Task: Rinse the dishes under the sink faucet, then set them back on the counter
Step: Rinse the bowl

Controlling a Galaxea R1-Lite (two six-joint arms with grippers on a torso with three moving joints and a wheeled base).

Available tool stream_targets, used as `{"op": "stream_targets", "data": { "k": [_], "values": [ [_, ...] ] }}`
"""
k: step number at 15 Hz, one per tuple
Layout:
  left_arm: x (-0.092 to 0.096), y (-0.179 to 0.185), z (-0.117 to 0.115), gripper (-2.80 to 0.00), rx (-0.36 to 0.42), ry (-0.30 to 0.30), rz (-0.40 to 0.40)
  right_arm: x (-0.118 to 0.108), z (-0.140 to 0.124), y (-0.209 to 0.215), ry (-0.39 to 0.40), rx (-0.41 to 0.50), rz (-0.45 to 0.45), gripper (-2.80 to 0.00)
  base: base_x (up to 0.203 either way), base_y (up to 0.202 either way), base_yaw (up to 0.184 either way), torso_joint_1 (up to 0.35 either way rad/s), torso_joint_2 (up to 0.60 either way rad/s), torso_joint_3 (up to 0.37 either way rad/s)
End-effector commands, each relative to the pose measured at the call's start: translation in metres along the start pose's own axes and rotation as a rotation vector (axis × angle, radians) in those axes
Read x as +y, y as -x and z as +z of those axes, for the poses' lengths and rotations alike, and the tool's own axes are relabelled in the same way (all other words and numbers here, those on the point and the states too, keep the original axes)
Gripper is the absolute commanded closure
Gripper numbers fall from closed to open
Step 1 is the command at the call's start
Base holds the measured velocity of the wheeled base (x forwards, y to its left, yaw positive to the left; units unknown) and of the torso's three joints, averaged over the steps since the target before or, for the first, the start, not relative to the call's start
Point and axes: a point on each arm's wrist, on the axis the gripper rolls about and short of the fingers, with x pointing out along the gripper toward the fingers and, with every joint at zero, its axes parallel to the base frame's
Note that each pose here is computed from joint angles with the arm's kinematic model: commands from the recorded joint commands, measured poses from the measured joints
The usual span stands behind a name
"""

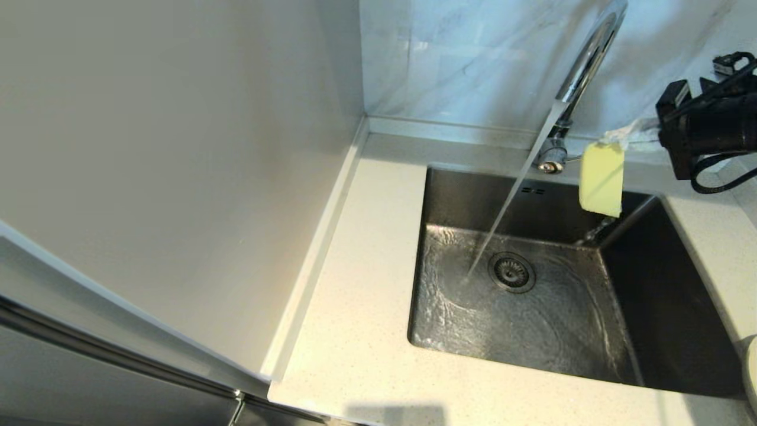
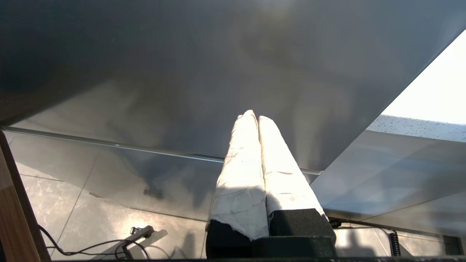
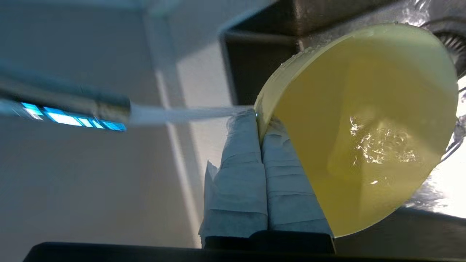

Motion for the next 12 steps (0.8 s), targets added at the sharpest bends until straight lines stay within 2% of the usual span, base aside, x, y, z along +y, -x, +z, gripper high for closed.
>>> {"op": "stream_targets", "data": {
  "k": [1,3,5,9,10,12],
  "values": [
    [0.000,0.000,0.000,0.00,0.000,0.000,0.000,-0.020,0.021,0.008,-0.150,0.014,0.033,0.00,0.000,0.000,0.000,0.000,0.00,0.000],
    [0.000,0.000,0.000,0.00,0.000,0.000,0.000,-0.042,0.046,0.018,-0.306,0.017,0.100,0.00,0.000,0.000,0.000,0.000,0.00,0.000],
    [0.000,0.000,0.000,0.00,0.000,0.000,0.001,-0.051,0.059,0.027,-0.442,0.107,0.219,0.00,0.000,0.000,0.000,0.000,0.00,0.000],
    [0.000,0.000,0.000,0.00,0.000,0.000,0.001,-0.040,0.072,0.032,-0.526,0.180,0.381,0.00,0.000,0.000,0.000,0.000,0.00,0.000],
    [0.000,0.000,0.000,0.00,0.000,0.000,0.000,-0.037,0.073,0.034,-0.529,0.180,0.401,0.00,0.000,0.000,0.000,0.000,0.00,0.000],
    [0.000,0.000,0.000,0.00,0.000,0.000,0.000,-0.055,0.064,0.025,-0.595,0.203,0.366,0.00,0.000,0.000,0.000,0.000,0.00,0.000]
  ]
}}
